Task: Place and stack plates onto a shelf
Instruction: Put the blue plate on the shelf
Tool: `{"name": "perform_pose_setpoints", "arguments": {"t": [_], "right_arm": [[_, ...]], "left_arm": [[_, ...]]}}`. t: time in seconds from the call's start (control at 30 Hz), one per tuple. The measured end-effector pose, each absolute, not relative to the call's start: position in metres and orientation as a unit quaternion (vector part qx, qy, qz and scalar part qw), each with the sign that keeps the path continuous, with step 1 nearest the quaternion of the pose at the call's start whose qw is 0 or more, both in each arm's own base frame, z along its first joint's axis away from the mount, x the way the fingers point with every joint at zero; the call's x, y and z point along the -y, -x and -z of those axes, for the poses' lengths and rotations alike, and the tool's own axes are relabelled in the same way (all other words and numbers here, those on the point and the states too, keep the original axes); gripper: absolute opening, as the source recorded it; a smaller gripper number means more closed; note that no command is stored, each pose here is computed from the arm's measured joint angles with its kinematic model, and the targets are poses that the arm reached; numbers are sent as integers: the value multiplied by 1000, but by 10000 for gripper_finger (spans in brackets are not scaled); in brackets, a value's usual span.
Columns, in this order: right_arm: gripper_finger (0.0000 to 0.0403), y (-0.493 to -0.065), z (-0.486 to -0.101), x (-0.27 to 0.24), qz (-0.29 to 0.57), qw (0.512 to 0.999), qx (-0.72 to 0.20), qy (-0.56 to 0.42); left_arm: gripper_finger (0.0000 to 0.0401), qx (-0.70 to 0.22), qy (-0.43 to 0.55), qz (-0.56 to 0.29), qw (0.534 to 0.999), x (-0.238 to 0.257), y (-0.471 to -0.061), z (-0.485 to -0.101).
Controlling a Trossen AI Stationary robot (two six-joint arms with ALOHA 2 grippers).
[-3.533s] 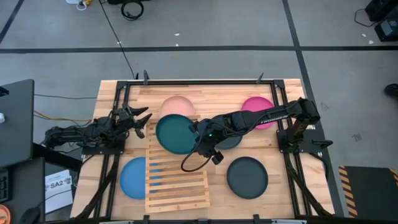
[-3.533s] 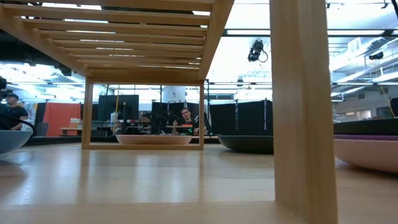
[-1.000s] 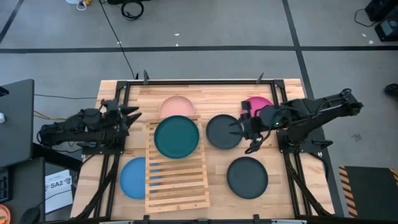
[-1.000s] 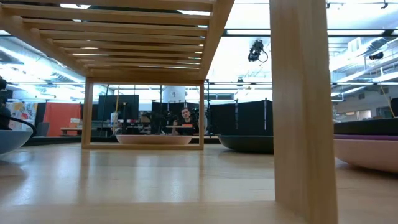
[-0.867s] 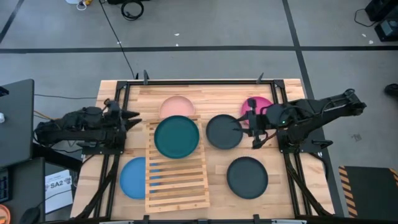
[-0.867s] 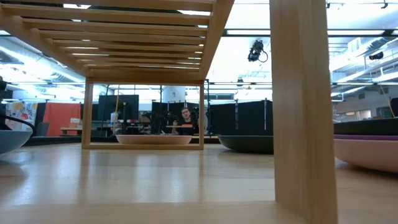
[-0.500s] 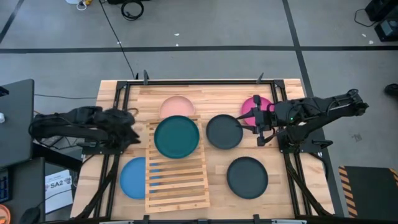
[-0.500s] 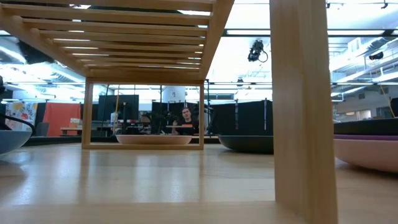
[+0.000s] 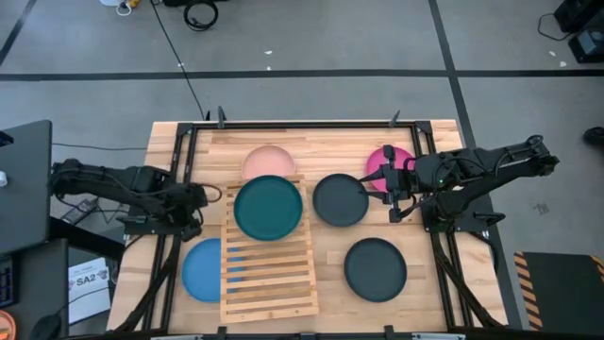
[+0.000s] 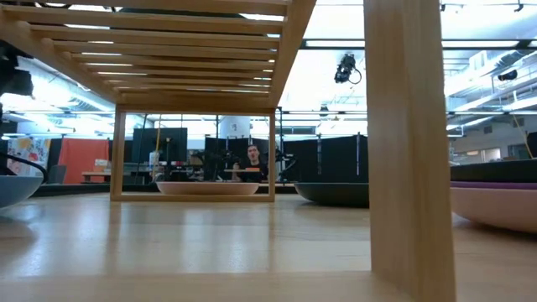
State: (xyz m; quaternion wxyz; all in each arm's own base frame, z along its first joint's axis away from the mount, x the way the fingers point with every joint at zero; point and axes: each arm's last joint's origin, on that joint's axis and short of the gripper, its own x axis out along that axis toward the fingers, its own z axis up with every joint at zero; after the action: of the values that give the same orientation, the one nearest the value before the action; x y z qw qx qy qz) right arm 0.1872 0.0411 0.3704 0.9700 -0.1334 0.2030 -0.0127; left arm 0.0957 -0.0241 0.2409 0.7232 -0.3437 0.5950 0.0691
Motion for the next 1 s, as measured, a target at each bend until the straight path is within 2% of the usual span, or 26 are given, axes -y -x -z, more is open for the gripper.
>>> {"name": "perform_pose_setpoints", "arguments": {"t": [0.27, 0.5, 0.73, 1.0], "right_arm": [[132, -187, -369, -41, 12, 968, -210, 135], [132, -186, -369, -41, 12, 968, -212, 137], [132, -186, -367, -41, 11, 965, -221, 139], [132, -186, -367, -41, 11, 965, -221, 139]], "left_arm": [[181, -605, 339, -69, 717, 47, -93, -238], [181, -647, 354, -99, 668, 74, -90, -232], [181, -690, 324, -154, 629, 101, -87, -217], [181, -689, 284, -181, 642, 127, -95, -198]]}}
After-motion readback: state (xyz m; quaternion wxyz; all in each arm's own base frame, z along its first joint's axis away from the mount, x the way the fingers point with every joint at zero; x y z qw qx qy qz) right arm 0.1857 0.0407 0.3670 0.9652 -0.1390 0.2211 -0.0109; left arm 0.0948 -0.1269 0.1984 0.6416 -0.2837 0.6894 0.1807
